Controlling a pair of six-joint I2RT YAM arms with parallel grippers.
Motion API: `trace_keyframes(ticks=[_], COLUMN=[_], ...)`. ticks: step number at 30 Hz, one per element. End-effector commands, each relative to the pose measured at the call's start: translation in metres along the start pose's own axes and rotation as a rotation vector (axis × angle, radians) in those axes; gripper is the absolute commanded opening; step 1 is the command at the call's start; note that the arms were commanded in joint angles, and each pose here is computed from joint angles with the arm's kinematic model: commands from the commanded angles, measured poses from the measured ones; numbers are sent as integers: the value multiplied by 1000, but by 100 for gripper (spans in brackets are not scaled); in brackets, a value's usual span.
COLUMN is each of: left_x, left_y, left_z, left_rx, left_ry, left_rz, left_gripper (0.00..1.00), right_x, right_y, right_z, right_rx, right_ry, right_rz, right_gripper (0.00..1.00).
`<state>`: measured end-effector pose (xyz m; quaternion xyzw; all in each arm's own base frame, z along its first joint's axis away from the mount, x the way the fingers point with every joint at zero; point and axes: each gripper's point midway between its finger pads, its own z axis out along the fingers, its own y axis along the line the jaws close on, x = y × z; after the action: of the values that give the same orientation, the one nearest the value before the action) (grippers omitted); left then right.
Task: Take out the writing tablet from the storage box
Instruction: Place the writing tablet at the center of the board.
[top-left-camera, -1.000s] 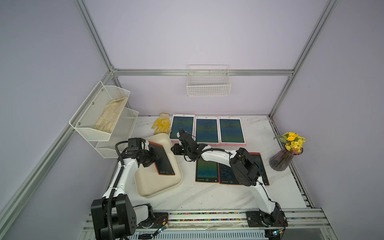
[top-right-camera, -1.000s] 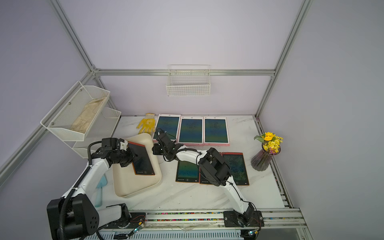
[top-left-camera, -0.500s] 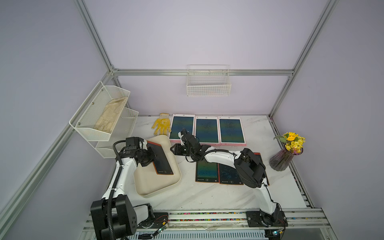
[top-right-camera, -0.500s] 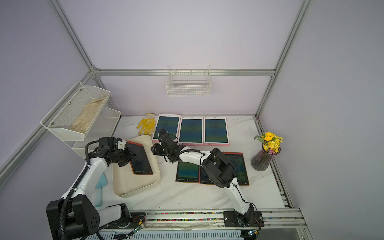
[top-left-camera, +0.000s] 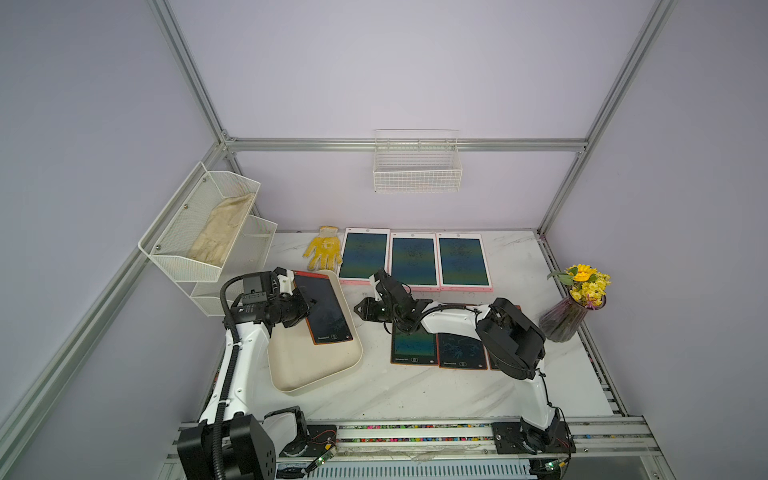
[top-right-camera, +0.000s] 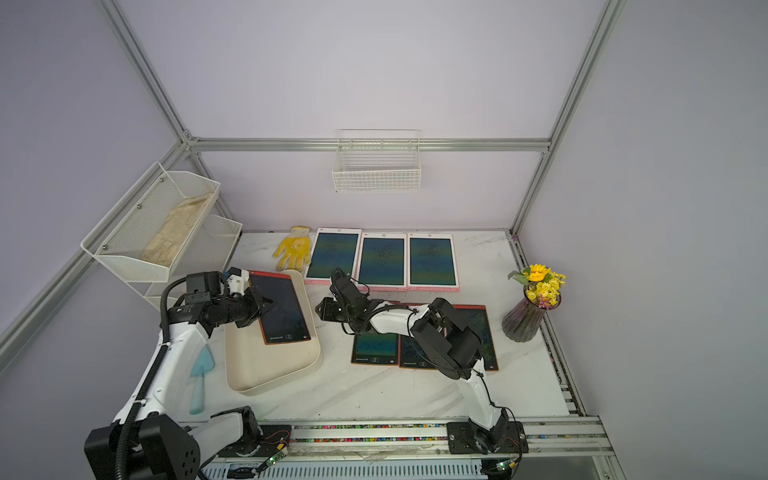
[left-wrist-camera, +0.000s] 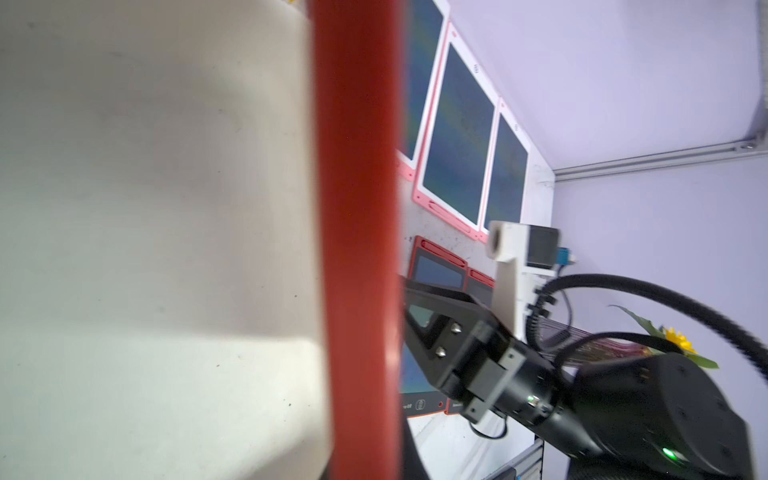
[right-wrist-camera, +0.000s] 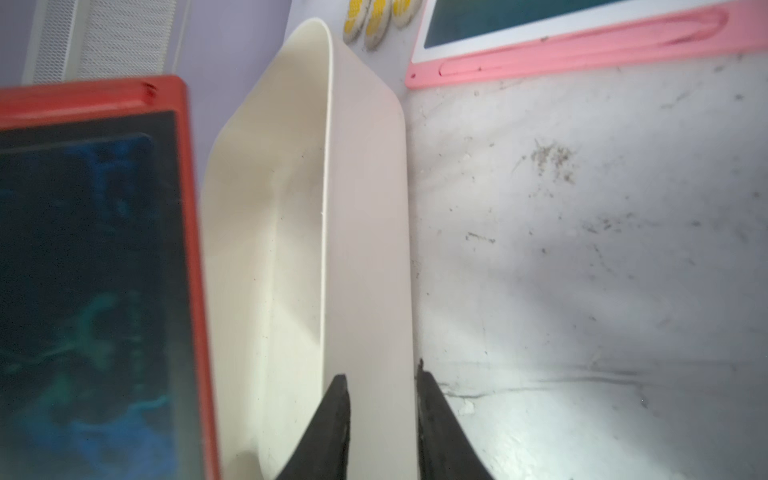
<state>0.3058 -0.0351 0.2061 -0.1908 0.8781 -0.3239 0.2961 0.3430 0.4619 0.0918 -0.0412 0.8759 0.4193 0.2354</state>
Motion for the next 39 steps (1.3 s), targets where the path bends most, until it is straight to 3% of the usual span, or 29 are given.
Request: trace_keyframes(ticks=[1,13,19,27,39], left_x=[-35,-41,-37,-35,-30], left_y=[-59,-77,-70,-69,-86], left_z=[-42,-66,-61,-54,-44], left_rx=[139,164,164,195,303], left_ry=[-161,-228,-205,-179,-114], left_rz=[127,173,161,154,157], left_gripper=[5,7,7,7,7], right_x=[4,55,69,46,-25], right_y=[27,59,71,75,17], right_z=[2,20,20,-5,-53], right_rx=[-92,-203,-248,-237,-57], right_ry=[5,128,156,77,-80], right_rz=[-5,-24,-13,-3,-3], right_gripper=[30,28,28,32,39])
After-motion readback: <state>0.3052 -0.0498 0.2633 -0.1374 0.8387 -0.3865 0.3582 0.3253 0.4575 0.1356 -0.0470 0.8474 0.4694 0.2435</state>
